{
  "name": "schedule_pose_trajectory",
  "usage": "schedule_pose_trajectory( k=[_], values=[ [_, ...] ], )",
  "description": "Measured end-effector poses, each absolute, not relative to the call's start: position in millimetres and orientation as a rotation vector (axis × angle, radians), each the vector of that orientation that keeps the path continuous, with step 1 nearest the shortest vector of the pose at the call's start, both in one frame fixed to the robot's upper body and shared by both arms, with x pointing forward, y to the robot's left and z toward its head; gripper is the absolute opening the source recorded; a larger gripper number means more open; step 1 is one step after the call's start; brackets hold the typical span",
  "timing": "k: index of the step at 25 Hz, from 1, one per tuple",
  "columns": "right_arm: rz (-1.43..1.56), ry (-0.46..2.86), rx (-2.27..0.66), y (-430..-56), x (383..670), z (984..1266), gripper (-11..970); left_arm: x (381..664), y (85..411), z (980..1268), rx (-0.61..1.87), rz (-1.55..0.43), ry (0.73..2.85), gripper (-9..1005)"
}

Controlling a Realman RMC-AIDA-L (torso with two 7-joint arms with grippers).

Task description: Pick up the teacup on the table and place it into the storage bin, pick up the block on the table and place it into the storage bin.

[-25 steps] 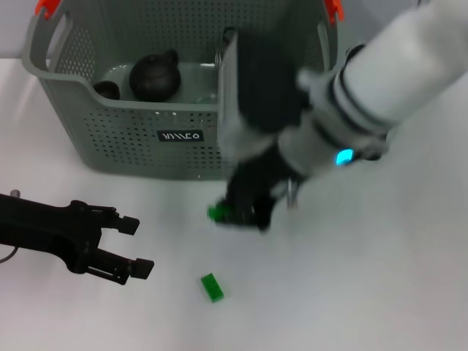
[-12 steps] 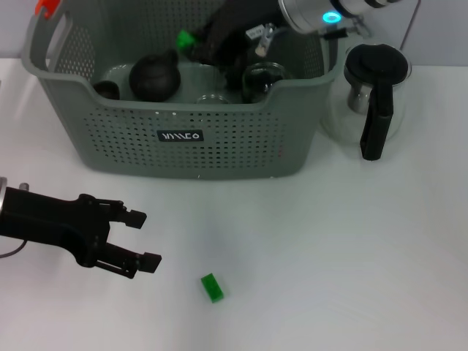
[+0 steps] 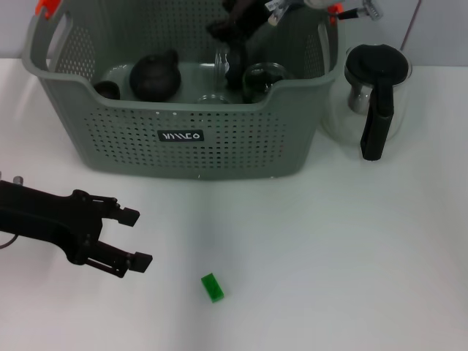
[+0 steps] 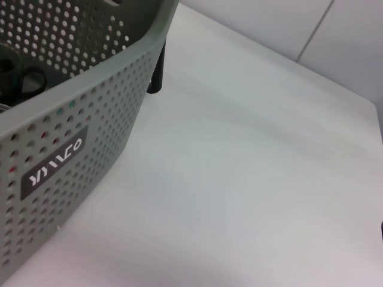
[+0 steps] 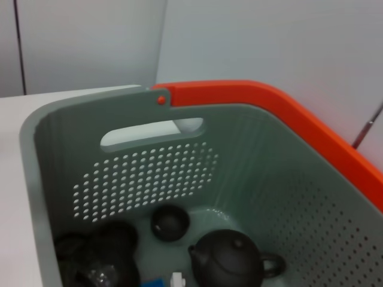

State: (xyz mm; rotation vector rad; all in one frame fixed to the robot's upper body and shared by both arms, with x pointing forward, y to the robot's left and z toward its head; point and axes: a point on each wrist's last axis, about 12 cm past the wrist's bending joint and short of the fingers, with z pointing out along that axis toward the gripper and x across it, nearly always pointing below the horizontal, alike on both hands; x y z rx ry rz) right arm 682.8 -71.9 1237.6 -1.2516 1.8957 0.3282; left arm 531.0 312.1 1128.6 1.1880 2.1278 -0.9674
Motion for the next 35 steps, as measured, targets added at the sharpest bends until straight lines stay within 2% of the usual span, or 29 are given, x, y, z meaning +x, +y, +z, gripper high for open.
schedule_pose_trajectory(
  k=[5, 10, 12, 19, 28, 35],
  values=[
    [0.34, 1.872, -1.224, -77, 680, 1244, 440, 531, 313, 1128, 1.19, -0.965, 2.13, 953],
    [0.422, 1.889, -1.237, -82, 657, 1266, 553, 529, 315, 1127, 1.193, -0.965, 2.145, 951],
    [0.455, 1.923, -1.251, -86, 646, 1270, 791, 528, 318, 1127, 1.19, -0.957, 2.154, 950],
    [0.489, 2.082, -1.333, -82, 611, 1260, 946, 529, 322, 1127, 1.196, -0.946, 2.163, 947],
    [0.458, 2.315, -1.432, -56, 580, 1226, 946, 531, 325, 1130, 1.21, -0.927, 2.162, 943],
    [0.615, 2.454, -1.392, -32, 567, 1203, 946, 530, 330, 1131, 1.196, -0.91, 2.169, 940]
  ],
)
